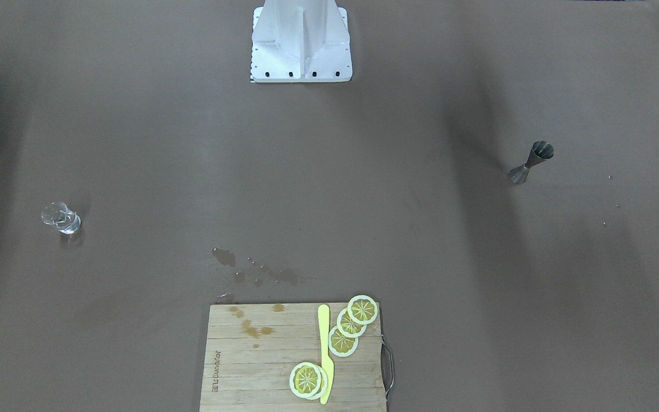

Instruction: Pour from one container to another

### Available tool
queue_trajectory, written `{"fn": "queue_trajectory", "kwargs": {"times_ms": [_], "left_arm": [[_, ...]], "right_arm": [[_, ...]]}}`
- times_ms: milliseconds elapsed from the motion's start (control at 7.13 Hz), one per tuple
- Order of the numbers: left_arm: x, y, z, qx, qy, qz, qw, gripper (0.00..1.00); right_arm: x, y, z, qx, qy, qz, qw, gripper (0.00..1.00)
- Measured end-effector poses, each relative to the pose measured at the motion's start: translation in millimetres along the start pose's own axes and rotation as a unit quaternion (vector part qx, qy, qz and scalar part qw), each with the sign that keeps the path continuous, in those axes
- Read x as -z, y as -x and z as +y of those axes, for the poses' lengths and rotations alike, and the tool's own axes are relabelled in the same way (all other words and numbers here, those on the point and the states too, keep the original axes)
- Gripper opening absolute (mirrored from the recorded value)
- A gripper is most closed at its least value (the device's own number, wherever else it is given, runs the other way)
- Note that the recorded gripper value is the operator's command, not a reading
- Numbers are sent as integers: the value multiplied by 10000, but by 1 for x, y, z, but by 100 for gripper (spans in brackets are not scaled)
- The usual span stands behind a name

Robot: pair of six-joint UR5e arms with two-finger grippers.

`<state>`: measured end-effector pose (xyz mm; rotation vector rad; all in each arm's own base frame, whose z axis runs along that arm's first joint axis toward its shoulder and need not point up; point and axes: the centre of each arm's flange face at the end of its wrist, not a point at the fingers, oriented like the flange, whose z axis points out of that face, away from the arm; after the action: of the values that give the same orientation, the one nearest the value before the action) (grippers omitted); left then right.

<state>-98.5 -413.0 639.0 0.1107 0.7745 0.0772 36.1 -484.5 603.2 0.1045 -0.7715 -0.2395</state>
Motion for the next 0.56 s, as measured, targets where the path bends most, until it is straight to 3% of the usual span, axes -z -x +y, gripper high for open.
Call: {"fn": "queue_trajectory", "kwargs": {"times_ms": [561], "left_arm": [[-1, 0, 0, 7, 9, 17, 10000, 98]], "right_arm": [[-1, -1, 2, -15, 15, 5, 10000, 100]]}}
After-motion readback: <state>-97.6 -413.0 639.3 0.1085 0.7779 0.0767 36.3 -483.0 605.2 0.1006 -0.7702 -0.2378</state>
